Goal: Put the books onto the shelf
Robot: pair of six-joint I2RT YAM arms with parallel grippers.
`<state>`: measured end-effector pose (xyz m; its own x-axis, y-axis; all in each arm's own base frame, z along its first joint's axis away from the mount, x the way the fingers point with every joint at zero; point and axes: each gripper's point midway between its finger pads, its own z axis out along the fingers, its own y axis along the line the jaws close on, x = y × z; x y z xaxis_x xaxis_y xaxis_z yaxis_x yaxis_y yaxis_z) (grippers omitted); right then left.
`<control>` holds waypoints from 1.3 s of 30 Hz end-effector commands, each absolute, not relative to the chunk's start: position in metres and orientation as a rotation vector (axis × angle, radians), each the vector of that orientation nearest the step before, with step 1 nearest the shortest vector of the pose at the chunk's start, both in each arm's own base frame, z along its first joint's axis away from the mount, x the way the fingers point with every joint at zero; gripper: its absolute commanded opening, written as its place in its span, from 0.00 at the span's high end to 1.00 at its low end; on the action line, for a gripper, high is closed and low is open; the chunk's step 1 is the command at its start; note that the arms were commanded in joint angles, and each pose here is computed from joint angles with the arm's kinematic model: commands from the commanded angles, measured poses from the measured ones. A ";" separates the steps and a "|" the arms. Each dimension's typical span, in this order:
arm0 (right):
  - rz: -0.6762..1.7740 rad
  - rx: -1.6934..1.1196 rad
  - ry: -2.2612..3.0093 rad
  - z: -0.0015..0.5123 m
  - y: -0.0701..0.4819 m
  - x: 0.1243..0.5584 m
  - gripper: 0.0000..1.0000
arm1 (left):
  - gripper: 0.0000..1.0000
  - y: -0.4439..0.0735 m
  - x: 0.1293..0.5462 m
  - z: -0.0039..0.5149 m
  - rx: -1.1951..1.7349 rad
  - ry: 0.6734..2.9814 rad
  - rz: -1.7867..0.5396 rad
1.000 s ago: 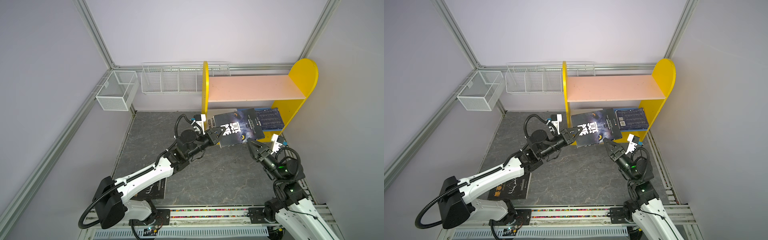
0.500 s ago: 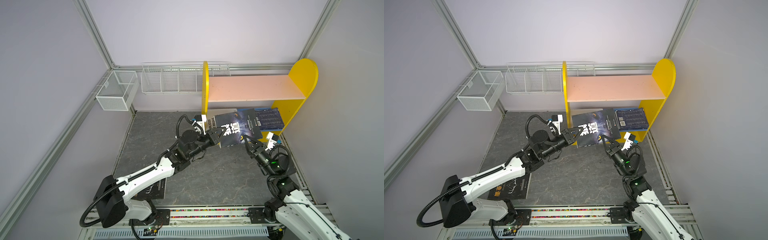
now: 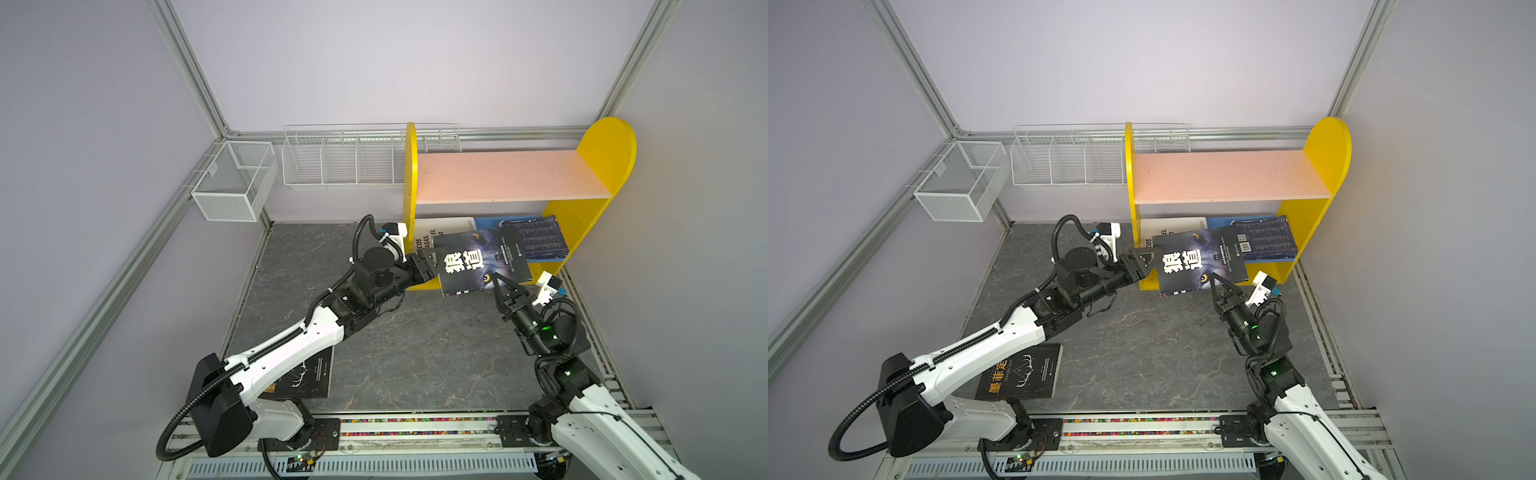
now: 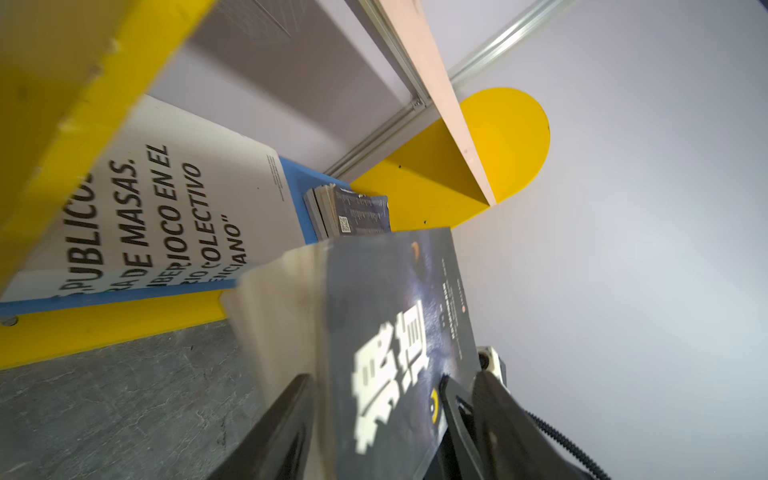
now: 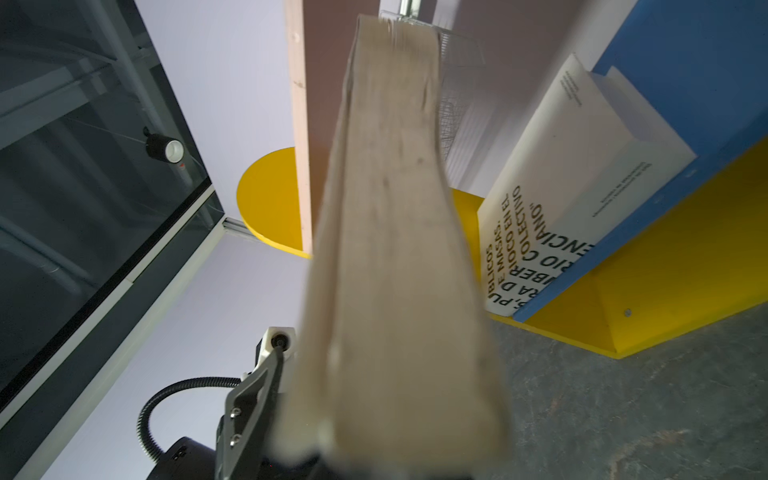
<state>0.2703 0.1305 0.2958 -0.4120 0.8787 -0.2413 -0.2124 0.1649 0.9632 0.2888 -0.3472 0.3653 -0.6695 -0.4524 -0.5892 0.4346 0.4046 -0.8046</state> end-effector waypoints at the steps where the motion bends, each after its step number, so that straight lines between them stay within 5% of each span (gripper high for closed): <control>1: 1.378 0.690 1.449 0.302 0.122 0.275 0.94 | 0.32 -0.314 0.292 0.380 -0.056 1.804 -1.312; 16: 1.408 0.613 1.391 0.367 0.137 0.299 0.94 | 0.24 -0.217 0.280 0.369 -0.224 1.772 -1.051; 39: 1.534 0.525 1.265 0.406 0.179 0.369 0.94 | 0.22 -0.200 0.274 0.362 -0.259 1.757 -1.033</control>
<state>0.3808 0.1823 0.3293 -0.4162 0.8640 -0.2833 -0.2142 0.2096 0.9540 0.2746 -0.2106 0.3619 -0.4662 -0.5914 -0.6579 0.3031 0.5919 -0.7469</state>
